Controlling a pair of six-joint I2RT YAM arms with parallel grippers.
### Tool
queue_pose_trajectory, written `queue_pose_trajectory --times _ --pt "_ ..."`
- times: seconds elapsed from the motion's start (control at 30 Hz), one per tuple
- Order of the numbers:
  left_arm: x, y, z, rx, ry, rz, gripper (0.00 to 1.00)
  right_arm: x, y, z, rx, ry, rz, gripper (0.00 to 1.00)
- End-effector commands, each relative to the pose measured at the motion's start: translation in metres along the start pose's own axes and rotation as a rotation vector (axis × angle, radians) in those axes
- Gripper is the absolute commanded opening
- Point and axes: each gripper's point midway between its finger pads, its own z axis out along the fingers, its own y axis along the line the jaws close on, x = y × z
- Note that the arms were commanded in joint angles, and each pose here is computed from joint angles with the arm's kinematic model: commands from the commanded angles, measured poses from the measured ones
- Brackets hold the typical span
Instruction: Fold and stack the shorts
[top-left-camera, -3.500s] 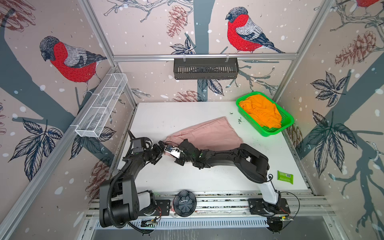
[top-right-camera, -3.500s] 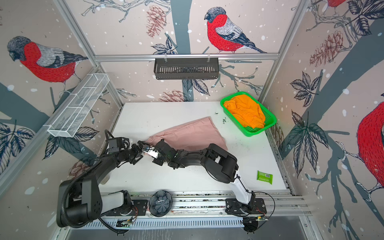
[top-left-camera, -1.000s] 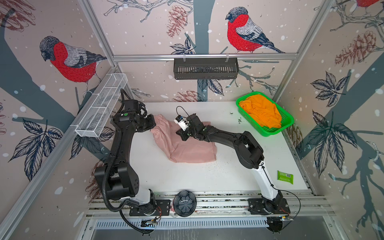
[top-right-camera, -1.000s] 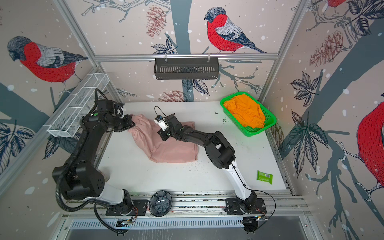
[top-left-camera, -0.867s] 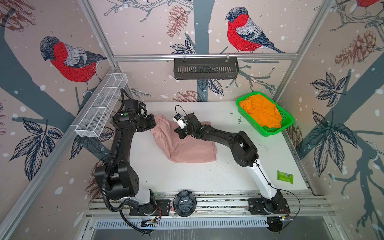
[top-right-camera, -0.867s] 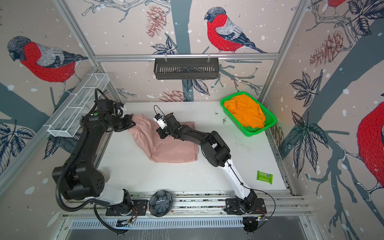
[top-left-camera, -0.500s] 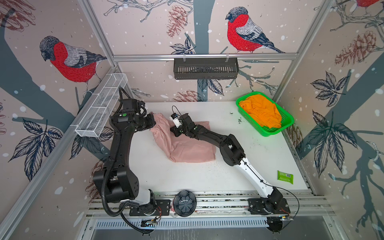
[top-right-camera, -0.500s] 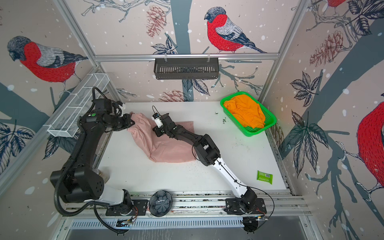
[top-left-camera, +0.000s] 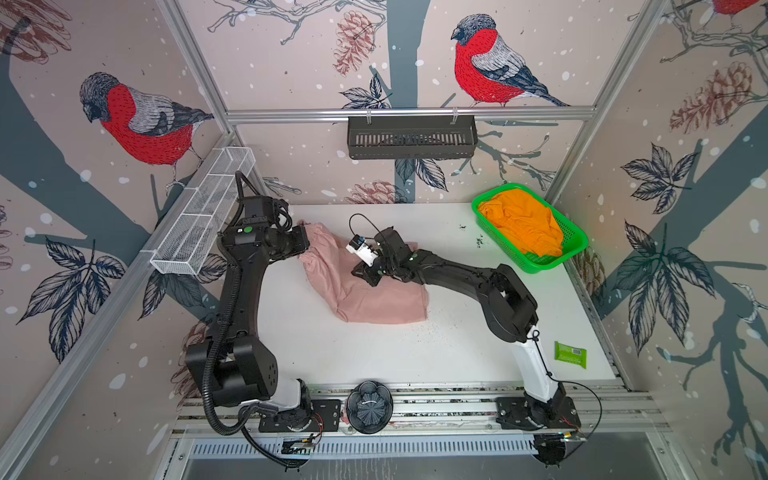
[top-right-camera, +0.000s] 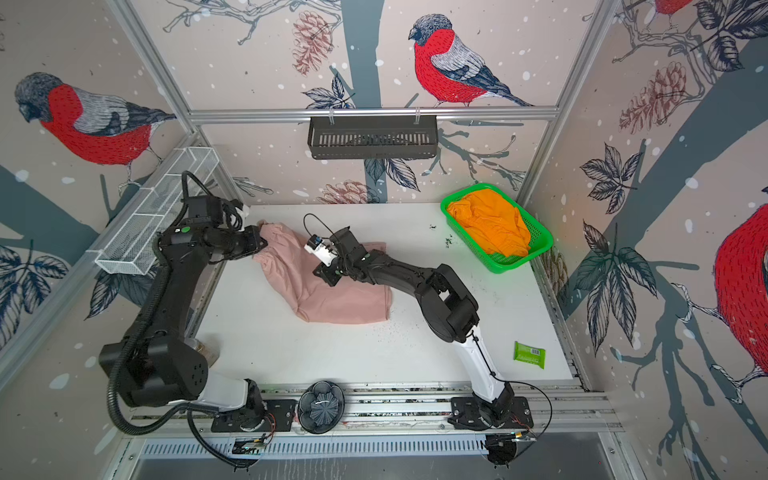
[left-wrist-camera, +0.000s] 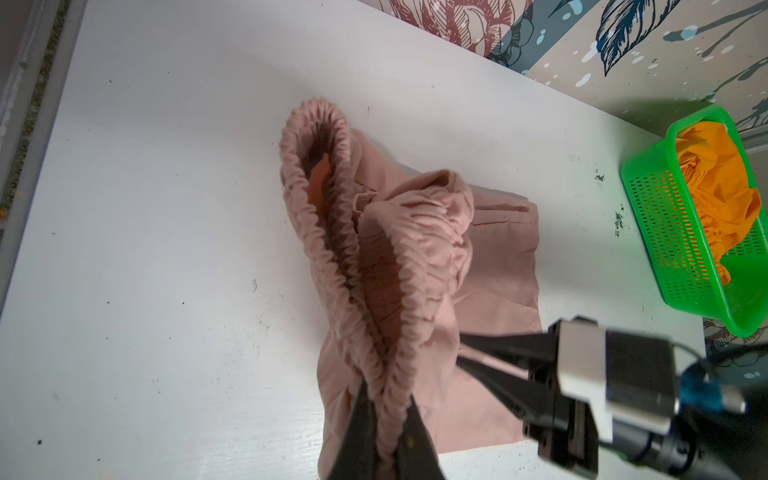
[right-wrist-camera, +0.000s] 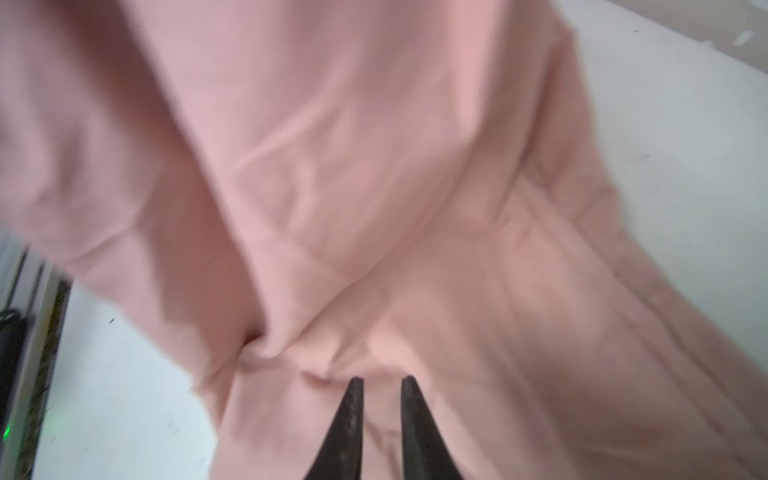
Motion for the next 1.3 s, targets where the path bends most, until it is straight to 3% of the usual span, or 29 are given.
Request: queue_pose_trajectory --times 0.0,0.07,0.23,0.53,0.7,1.03,1.27 --pt "-0.006 -0.002 -0.003 -0.028 -0.003 0.014 0.00 0.036 -0.003 -0.019 0.056 0.108 0.013 0.17" --pt "-0.005 -0.009 -0.002 -0.019 0.008 0.015 0.00 0.053 -0.010 -0.042 0.095 0.120 0.067 0.22" --pt "-0.003 -0.021 0.004 -0.034 0.031 0.031 0.00 0.095 -0.021 -0.091 0.218 0.120 0.173 0.24" --pt "0.010 -0.058 0.034 -0.047 0.116 0.096 0.00 0.163 -0.014 -0.101 0.260 0.208 0.263 0.17" --pt "0.024 -0.076 0.058 -0.059 0.174 0.132 0.00 0.173 -0.005 -0.102 0.254 0.209 0.294 0.17" --pt "0.073 -0.148 0.102 0.111 0.301 0.240 0.00 0.180 -0.003 -0.095 0.249 0.199 0.317 0.18" --pt "0.105 -0.166 0.122 0.134 0.370 0.302 0.00 0.181 -0.004 -0.090 0.246 0.196 0.319 0.19"
